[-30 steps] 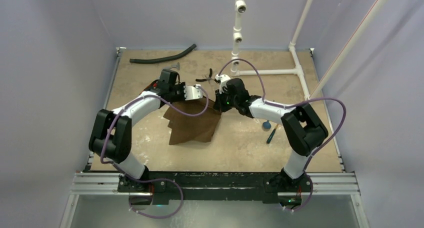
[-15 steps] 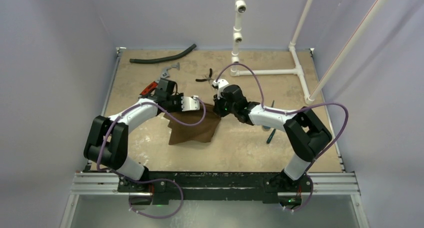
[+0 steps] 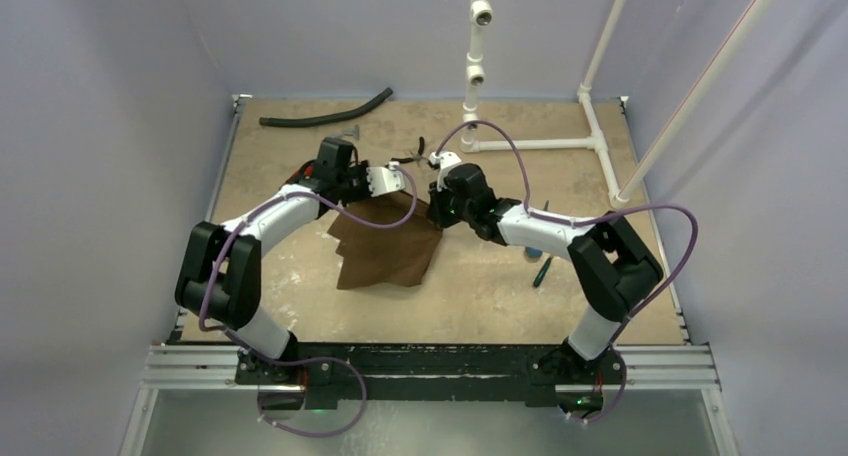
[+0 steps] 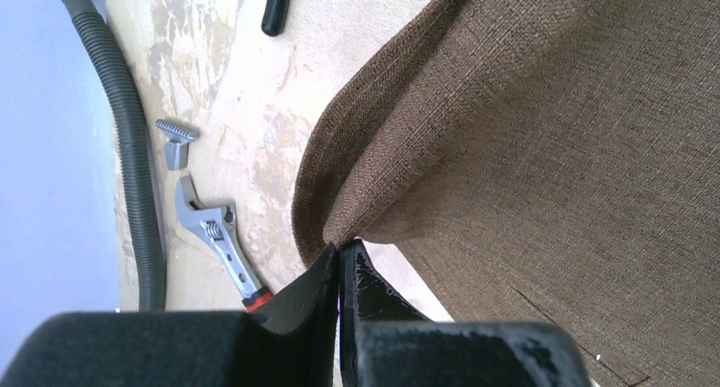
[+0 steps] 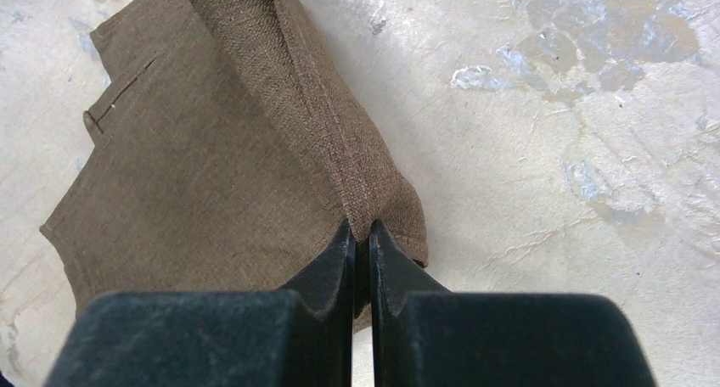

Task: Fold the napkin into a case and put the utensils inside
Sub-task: Pick up the lower triangle-folded napkin from the center of the board.

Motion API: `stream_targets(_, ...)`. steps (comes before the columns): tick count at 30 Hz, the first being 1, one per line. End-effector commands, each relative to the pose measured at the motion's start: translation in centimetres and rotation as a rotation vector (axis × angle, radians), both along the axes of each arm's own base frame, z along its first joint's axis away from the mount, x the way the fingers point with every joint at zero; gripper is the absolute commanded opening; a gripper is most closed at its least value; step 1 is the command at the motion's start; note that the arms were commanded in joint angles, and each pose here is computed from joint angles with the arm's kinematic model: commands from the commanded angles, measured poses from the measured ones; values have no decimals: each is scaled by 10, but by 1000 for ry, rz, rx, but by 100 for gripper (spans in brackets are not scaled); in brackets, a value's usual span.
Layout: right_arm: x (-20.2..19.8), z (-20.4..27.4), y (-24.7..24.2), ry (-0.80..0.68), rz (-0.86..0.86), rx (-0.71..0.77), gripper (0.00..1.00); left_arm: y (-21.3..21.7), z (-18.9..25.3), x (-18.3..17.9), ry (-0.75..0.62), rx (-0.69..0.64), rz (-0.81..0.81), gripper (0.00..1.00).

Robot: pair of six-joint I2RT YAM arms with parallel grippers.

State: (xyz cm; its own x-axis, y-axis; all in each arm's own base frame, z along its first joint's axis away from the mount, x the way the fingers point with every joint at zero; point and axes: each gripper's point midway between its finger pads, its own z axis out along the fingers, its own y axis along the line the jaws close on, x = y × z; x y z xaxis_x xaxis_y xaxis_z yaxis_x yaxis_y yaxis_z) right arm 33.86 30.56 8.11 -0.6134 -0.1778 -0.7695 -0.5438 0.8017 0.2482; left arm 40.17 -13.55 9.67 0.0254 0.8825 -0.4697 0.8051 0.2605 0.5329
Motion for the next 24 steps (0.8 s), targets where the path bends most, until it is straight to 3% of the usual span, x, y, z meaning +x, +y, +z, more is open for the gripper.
stream_targets(1, 5, 5, 2, 21, -14, 32, 2, -3, -4, 0, 51, 4, 5, 2)
stream_targets(4, 16, 1, -3, 69, -60, 59, 7, -4, 4, 11, 13, -42, 72, 35)
stream_targets(5, 22, 1, -6, 78, -86, 66, 13, -5, 11, 15, -3, -68, 94, 48)
stream_targets(6, 30, 0, -9, 83, -116, 66, 18, -7, 19, 20, -14, -94, 111, 66)
stream_targets(8, 46, 2, -14, 77, -169, 49, 23, -10, 32, 27, -4, -137, 136, 83)
stream_targets(9, 53, 3, -16, 77, -205, 41, 28, -11, 40, 30, 9, -157, 151, 86)
stream_targets(13, 73, 13, -29, 55, -323, 38, 68, -9, 54, 30, 68, -207, 164, 91)
stream_targets(15, 73, 23, -32, 27, -346, 56, 83, -9, 38, 15, 156, -171, 129, 86)
stream_targets(18, 69, 37, -41, -13, -366, 71, 85, -9, 13, 1, 275, -155, 140, 77)
stream_targets(24, 47, 42, -36, -42, -260, 129, 75, -3, -31, -4, 418, -175, 267, 61)
